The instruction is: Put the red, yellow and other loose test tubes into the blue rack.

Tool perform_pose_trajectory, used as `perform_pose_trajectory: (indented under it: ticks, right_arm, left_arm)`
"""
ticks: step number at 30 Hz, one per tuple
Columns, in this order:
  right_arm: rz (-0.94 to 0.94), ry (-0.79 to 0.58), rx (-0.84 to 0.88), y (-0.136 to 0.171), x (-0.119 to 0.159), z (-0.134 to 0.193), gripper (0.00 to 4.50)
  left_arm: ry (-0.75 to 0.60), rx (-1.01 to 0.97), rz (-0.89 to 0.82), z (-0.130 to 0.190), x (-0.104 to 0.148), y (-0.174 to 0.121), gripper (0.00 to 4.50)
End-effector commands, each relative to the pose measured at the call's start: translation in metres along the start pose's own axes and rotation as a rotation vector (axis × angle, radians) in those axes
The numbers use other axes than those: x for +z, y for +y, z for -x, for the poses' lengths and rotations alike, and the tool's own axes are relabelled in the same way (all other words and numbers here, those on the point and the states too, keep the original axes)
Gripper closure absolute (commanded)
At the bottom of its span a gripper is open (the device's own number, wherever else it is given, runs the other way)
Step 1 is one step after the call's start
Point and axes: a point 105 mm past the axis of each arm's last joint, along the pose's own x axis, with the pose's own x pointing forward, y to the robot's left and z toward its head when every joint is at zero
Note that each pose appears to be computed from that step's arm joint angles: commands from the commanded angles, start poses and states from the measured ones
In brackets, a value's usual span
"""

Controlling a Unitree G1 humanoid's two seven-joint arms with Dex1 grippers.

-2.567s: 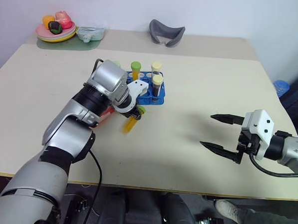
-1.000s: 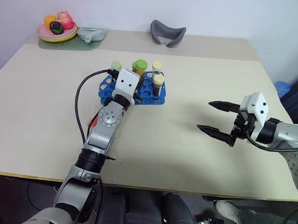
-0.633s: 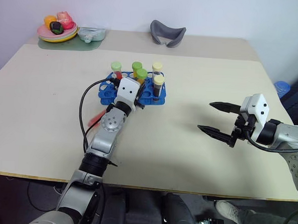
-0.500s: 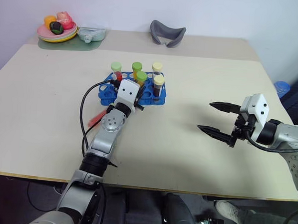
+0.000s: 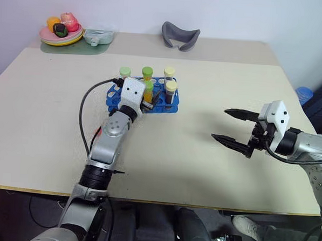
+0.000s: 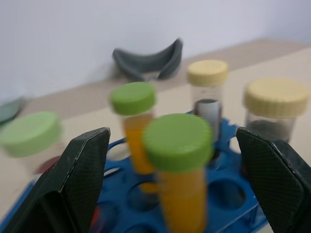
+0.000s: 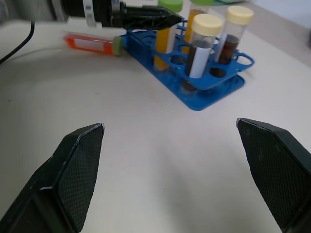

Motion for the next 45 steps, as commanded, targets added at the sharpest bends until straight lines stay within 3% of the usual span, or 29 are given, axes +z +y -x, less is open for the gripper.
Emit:
perform_pose_trajectory:
  ticks: [1, 6, 11, 14, 18, 28, 40, 43, 45]
  right_arm:
    - [0.039, -0.042, 0.042, 0.001, 0.005, -0.002, 0.0]
    - [0.037, -0.072, 0.076, -0.001, -0.001, -0.014, 0.0]
    - [0.042, -0.085, 0.092, 0.0, -0.002, -0.022, 0.0]
    - [0.046, -0.092, 0.093, 0.001, 0.0, -0.025, 0.0]
    - [0.052, -0.101, 0.078, 0.002, 0.007, -0.028, 0.0]
    - [0.043, -0.112, 0.052, 0.012, 0.014, -0.024, 0.0]
    - [0.04, -0.107, 0.028, 0.017, 0.015, -0.019, 0.0]
    - [0.039, -0.105, 0.018, 0.017, 0.016, -0.016, 0.0]
    - [0.037, -0.103, 0.012, 0.016, 0.016, -0.015, 0.0]
  left_arm:
    - [0.038, -0.014, -0.001, 0.025, 0.019, 0.022, 0.3]
    - [0.325, -0.065, -0.03, 0.046, 0.024, 0.057, 0.3]
    - [0.568, -0.204, 0.028, 0.06, 0.021, 0.054, 0.3]
    - [0.765, -0.386, 0.09, 0.075, 0.013, 0.046, 0.3]
    - [0.926, -0.41, 0.115, 0.076, 0.0, 0.052, 0.3]
    - [1.057, -0.344, 0.026, 0.043, -0.025, 0.07, 0.3]
    - [1.102, -0.416, -0.095, 0.012, -0.045, 0.064, 0.3]
    - [1.118, -0.443, -0.139, 0.01, -0.048, 0.062, 1.13]
    - [1.123, -0.45, -0.15, 0.009, -0.049, 0.062, 2.07]
